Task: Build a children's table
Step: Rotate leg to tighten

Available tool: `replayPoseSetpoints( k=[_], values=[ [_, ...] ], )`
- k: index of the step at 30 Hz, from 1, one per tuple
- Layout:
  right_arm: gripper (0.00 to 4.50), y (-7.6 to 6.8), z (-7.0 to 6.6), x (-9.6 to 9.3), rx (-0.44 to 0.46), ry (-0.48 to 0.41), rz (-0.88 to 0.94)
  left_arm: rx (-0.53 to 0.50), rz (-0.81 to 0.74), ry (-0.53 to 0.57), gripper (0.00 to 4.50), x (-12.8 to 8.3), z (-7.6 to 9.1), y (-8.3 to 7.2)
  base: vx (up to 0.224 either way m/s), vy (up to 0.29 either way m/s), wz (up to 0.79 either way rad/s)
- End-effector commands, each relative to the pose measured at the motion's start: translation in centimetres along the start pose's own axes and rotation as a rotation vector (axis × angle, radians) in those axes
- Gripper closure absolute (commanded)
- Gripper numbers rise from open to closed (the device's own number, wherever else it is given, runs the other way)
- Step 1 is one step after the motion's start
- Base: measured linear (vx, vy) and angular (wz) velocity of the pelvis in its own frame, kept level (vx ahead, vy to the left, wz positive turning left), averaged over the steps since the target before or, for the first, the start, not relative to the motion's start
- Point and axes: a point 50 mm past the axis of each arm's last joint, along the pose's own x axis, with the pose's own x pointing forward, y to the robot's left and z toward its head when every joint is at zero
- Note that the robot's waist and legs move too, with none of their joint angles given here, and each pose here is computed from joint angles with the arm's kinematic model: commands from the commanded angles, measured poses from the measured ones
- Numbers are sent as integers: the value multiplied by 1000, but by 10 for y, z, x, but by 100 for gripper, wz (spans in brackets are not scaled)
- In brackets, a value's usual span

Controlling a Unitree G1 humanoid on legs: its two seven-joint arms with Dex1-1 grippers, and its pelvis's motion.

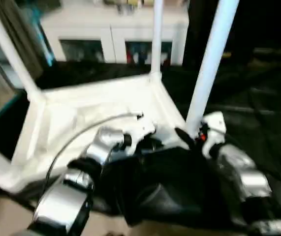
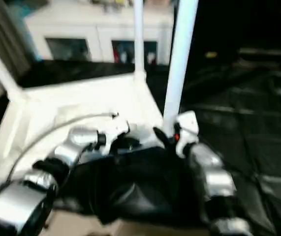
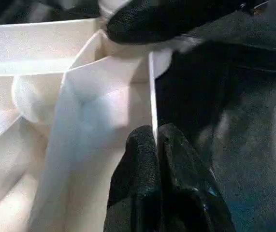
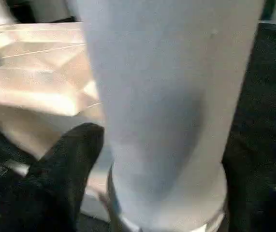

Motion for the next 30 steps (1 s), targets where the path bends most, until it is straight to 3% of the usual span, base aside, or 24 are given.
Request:
replayPoseSetpoints(
  k=[1, 11, 15, 20, 21, 24, 25, 30],
  values=[
    [63, 41, -3, 12, -9, 24, 334, 58, -109, -8, 450, 8, 7, -10, 103, 24, -14],
    [63, 15, 1, -27, -89, 126, 486, 64, -233, 41, 450, -33, -8, -2, 31, -1, -2],
    [63, 11, 4, -30, -96, 134, 506, 54, -252, 32, 450, -40, -7, -1, 0, 0, 0],
    [106, 10, 8, -29, -101, 143, 546, 53, -242, 27, 450, -45, -7, 2, 0, 0, 0],
    [131, 10, 8, -29, -101, 143, 546, 53, -242, 27, 450, -45, -7, 2, 0, 0, 0],
    [136, 12, 9, -27, -92, 141, 565, 49, -240, 23, 450, -44, -7, 2, 0, 0, 0],
    [160, 14, 8, -27, -84, 143, 577, 46, -238, 20, 450, -44, -7, 2, 0, 0, 0],
    [170, 18, -1, -24, -27, 131, 532, 33, -199, 2, 450, -41, -8, 2, 0, 0, 0]
  ],
)
